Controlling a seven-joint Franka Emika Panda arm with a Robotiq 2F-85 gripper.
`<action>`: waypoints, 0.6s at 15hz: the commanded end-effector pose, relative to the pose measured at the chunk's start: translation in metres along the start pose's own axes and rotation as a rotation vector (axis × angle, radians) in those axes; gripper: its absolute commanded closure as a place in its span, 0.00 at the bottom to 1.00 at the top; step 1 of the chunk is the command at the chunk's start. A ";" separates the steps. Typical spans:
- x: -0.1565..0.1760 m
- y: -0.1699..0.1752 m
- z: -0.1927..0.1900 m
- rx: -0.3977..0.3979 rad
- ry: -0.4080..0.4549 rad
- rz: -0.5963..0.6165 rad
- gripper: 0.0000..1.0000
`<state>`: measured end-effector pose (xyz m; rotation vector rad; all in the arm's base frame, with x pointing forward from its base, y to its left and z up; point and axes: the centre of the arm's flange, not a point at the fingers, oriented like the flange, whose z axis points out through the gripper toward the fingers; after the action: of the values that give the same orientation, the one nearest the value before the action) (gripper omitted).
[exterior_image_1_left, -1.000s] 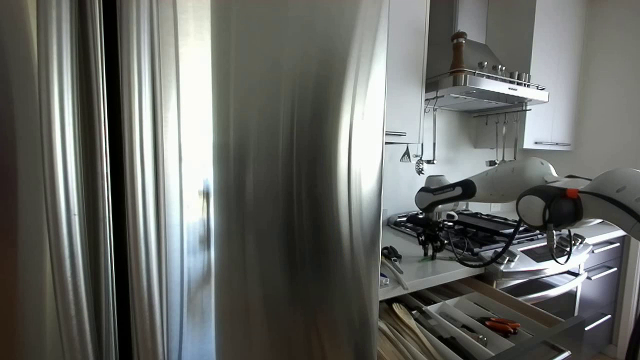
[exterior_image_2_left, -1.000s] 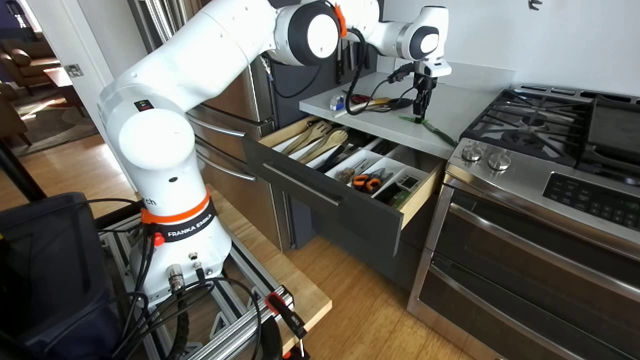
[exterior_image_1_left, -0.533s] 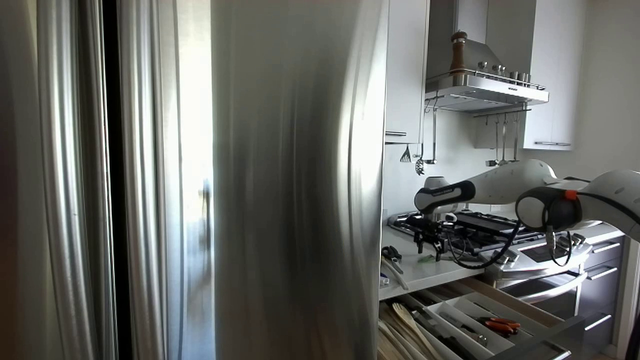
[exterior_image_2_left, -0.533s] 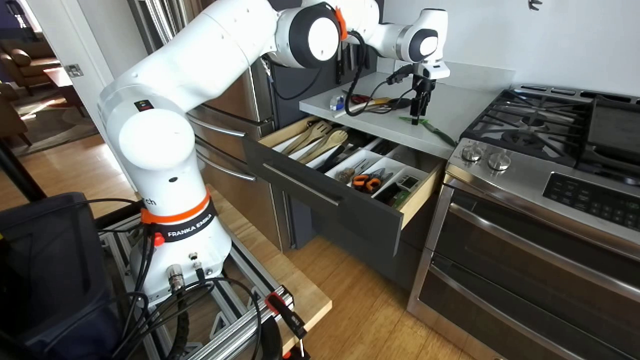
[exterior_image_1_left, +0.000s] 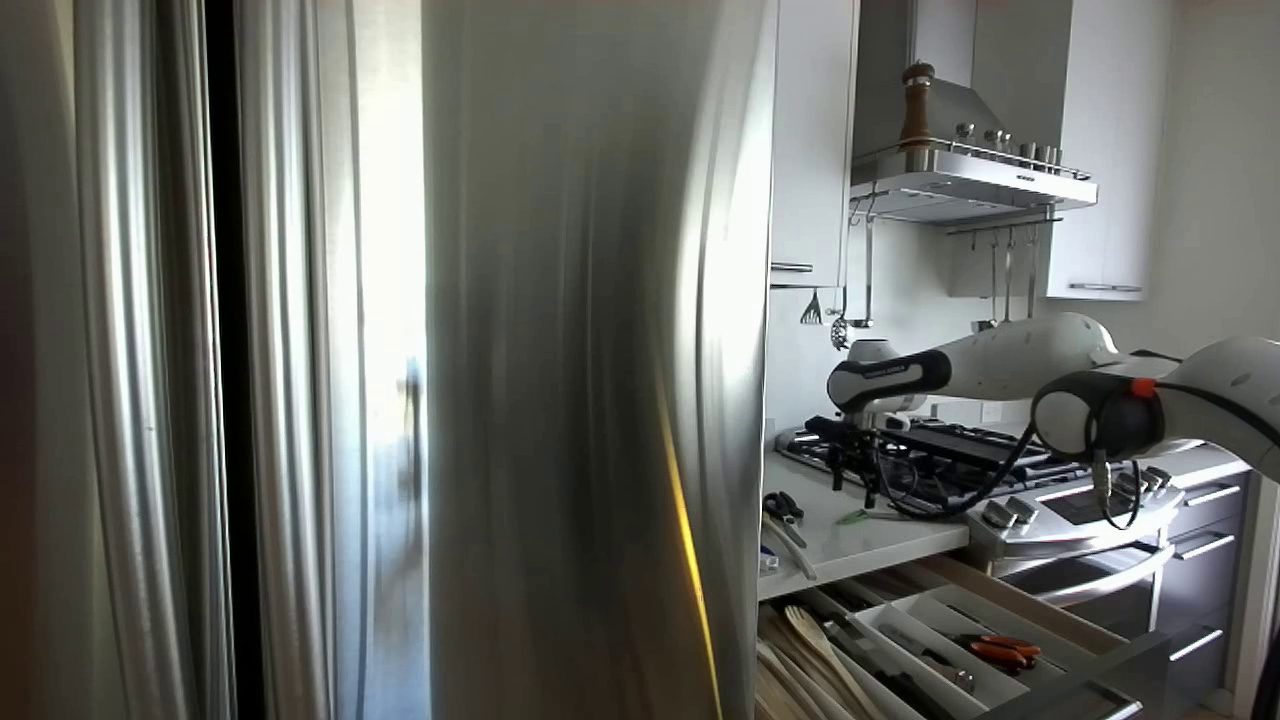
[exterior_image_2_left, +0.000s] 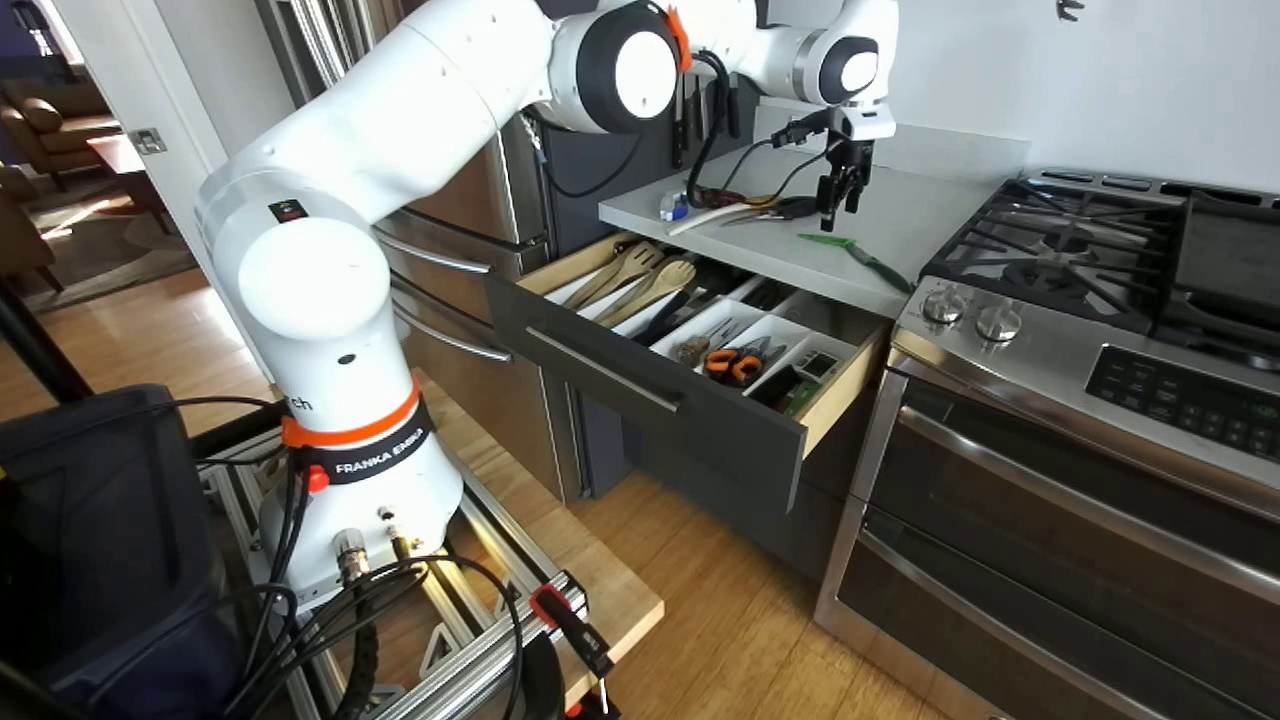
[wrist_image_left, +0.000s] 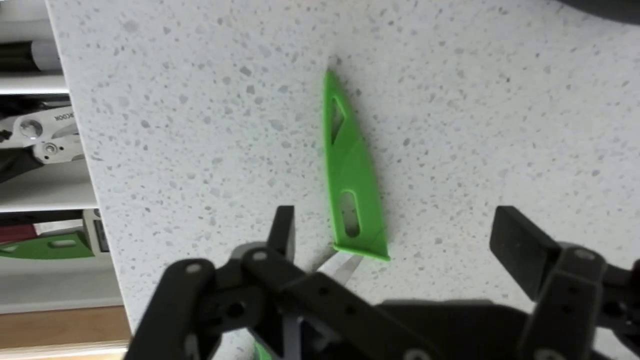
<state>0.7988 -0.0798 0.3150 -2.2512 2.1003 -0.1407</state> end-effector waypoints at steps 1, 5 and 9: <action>0.016 -0.003 -0.005 -0.035 0.043 0.163 0.00; 0.041 0.015 -0.002 -0.039 0.094 0.248 0.00; 0.061 0.036 0.003 -0.076 0.110 0.267 0.00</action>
<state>0.7893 -0.1319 0.3158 -2.0286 2.4166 -0.2133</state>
